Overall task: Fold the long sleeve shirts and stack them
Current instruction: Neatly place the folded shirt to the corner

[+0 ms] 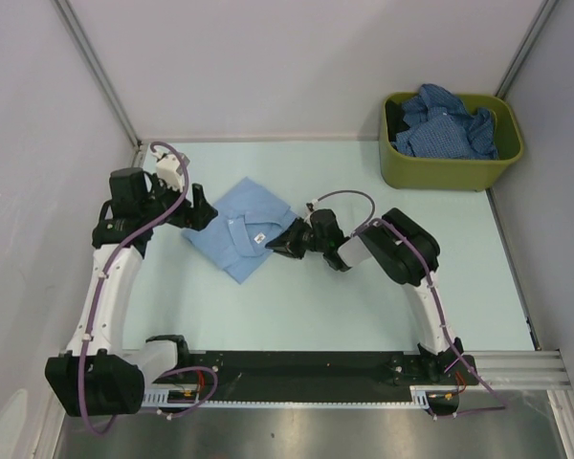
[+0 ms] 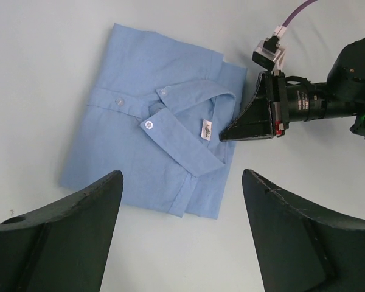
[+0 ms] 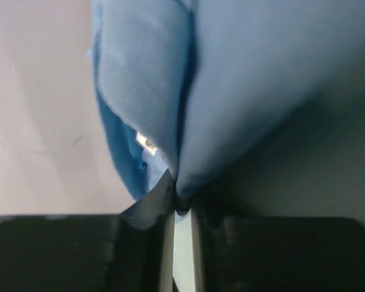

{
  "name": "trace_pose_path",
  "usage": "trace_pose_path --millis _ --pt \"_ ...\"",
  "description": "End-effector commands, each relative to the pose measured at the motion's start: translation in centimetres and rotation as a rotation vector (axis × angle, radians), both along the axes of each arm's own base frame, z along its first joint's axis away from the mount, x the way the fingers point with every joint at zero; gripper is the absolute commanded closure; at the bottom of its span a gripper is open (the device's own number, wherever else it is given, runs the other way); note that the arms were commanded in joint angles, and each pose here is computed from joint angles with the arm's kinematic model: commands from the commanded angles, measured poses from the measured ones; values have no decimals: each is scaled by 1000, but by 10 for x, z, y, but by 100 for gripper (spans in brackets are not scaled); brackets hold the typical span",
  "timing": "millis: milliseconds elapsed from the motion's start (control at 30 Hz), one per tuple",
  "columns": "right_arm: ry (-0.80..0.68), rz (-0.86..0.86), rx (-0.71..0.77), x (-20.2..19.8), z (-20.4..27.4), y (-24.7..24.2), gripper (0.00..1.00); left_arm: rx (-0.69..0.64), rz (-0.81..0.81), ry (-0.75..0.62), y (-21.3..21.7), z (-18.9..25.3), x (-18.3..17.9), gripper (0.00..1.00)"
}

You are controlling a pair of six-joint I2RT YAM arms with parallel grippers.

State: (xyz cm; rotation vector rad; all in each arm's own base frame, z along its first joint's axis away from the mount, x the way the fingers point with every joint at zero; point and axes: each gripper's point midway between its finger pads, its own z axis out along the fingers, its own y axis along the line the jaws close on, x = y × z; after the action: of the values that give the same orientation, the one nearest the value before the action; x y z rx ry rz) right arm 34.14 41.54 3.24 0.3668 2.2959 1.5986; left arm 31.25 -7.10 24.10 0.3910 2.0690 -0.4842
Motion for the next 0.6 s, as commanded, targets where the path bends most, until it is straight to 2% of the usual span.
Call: trace_pose_path --millis 0,33,100,133,200,233,267,333,367,400,433,467,500,533,567 --pt "11 -3 -185 7 -33 -30 96 -9 25 -33 4 11 9 16" --pt "-8 30 -189 5 -22 -32 100 -10 24 -31 4 10 9 16" --pt "-36 87 -250 3 -23 -50 100 -10 21 -28 4 9 9 16" --pt "-49 151 -242 -4 -13 -53 100 -10 18 -26 4 8 9 16" --pt "-25 289 -320 -21 -22 -74 100 -11 10 -22 3 5 9 16" --pt "-17 353 -300 -27 -13 -77 100 -11 4 -15 2 2 9 16" --pt "61 400 -323 -44 -14 -91 100 -14 -2 -10 1 0 10 16" --pt "-23 497 -350 -41 -3 -110 100 -16 -12 -8 0 -1 10 16" --pt "97 580 -404 -68 -13 -131 100 -17 -19 -1 -1 -4 11 16" --pt "18 665 -431 -66 -14 -146 100 -24 -31 3 -3 -4 11 16" --pt "20 716 -455 -70 -15 -158 100 -27 -35 6 -3 -6 12 16" --pt "87 782 -481 -83 -10 -173 100 -30 -40 8 -4 -6 13 17" --pt "101 829 -524 -88 -16 -187 100 -35 -49 9 -6 -6 13 17" --pt "42 891 -529 -87 -18 -203 100 -38 -59 9 -7 -7 13 17" --pt "87 936 -536 -99 -13 -215 100 -38 -60 8 -7 -6 14 17"
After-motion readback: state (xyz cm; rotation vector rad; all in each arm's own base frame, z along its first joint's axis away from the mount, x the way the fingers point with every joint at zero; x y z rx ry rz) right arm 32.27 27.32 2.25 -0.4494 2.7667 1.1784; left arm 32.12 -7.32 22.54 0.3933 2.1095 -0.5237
